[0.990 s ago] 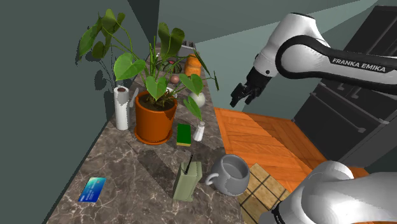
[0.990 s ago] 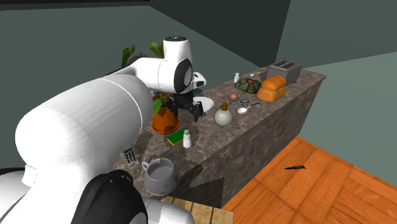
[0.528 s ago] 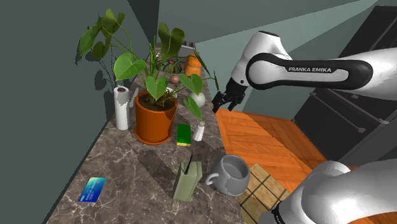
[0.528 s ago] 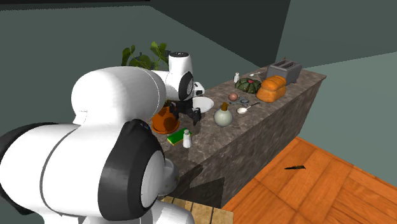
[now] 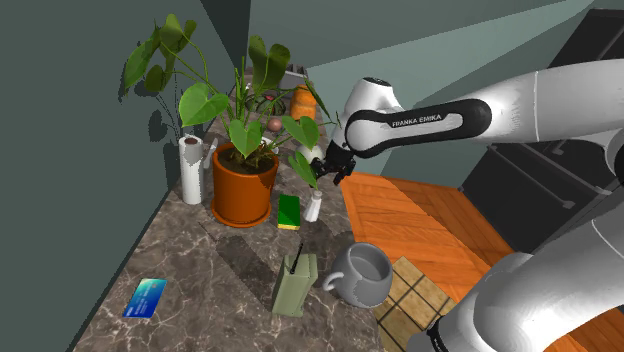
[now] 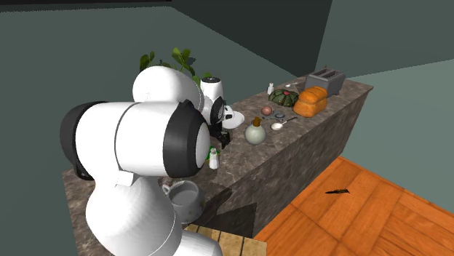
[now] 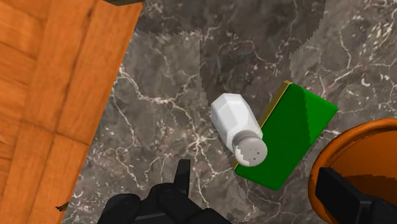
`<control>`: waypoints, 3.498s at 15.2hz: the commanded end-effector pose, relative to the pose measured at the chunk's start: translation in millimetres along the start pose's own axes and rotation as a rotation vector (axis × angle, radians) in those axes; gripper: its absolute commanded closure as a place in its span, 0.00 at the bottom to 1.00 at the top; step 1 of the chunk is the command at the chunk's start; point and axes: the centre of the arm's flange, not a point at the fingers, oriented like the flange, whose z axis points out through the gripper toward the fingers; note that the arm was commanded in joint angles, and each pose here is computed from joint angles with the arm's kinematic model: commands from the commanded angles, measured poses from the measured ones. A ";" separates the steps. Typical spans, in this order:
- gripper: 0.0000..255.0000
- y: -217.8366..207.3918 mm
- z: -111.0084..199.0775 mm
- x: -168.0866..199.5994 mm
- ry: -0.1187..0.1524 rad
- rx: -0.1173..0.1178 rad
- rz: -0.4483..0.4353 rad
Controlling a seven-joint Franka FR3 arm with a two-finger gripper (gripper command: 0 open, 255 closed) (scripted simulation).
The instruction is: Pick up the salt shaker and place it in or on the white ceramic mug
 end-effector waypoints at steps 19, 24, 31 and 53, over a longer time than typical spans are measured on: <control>1.00 -3.7 51.8 5.4 -0.002 0.002 0.006; 1.00 -3.8 51.8 5.2 -0.002 0.002 0.006; 1.00 -5.7 20.5 9.0 -0.002 0.002 0.006; 1.00 -13.2 -94.7 22.4 -0.002 0.002 0.006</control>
